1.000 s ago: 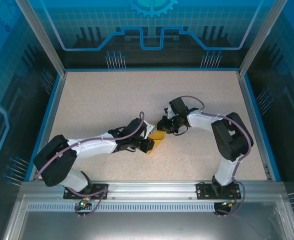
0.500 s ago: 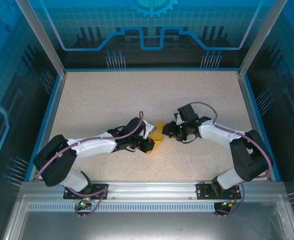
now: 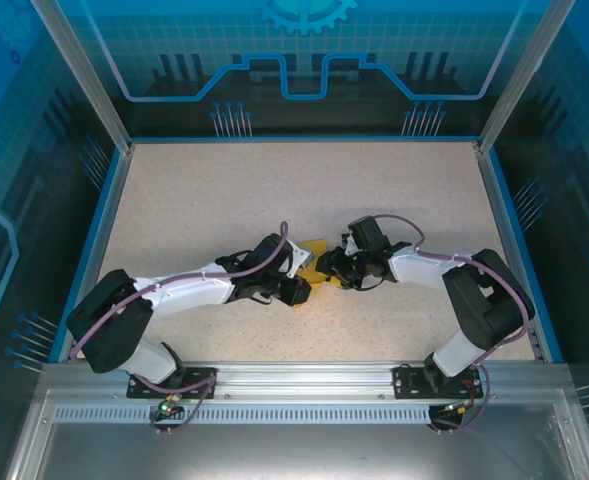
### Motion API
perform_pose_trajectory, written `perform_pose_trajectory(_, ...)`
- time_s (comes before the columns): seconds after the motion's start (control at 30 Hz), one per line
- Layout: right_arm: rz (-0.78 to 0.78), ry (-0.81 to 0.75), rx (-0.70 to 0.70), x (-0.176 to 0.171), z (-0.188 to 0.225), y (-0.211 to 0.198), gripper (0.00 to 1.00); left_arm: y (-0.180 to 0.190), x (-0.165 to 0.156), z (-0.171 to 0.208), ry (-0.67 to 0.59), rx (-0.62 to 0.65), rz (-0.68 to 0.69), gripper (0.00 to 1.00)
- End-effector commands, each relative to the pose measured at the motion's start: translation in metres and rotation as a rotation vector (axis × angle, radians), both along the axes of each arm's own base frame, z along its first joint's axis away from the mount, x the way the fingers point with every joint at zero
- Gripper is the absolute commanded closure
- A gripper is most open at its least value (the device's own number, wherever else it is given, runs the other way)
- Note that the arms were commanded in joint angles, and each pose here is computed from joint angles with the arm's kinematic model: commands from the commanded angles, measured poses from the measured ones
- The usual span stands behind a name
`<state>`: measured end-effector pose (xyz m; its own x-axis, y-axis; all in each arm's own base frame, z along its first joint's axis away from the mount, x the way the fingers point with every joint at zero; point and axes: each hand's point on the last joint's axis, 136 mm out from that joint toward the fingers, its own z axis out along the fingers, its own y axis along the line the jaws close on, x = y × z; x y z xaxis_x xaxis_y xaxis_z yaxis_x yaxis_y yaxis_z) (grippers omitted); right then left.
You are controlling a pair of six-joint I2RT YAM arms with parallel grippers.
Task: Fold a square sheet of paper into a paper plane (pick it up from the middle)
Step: Third fold the triangle at the center of the table.
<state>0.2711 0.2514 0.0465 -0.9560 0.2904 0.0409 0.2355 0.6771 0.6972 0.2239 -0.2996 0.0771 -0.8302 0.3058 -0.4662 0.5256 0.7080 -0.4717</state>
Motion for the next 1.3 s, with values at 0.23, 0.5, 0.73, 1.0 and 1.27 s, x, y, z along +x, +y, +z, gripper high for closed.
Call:
perform_pose_trajectory(0.23, 0.01, -0.003, 0.056, 0.0, 0.01, 0.012, 0.56, -0.023, -0.019, 0.009, -0.119, 0.13, -0.129, 0.46)
perform_pose_trajectory(0.5, 0.014, -0.004, 0.073, 0.001, 0.013, 0.015, 0.56, -0.033, -0.028, -0.007, -0.276, 0.33, -0.18, 0.39)
perform_pose_trajectory(0.73, 0.013, -0.003, 0.077, 0.002, 0.014, 0.015, 0.56, -0.033, -0.018, -0.014, -0.397, 0.447, -0.141, 0.36)
perform_pose_trajectory(1.0, 0.01, 0.001, 0.072, 0.002, 0.013, 0.012, 0.55, -0.031, -0.007, -0.013, -0.451, 0.477, -0.096, 0.49)
perform_pose_trajectory(1.27, 0.006, 0.006, 0.046, 0.002, 0.01, 0.004, 0.55, -0.029, -0.011, -0.001, -0.462, 0.429, -0.1, 0.82)
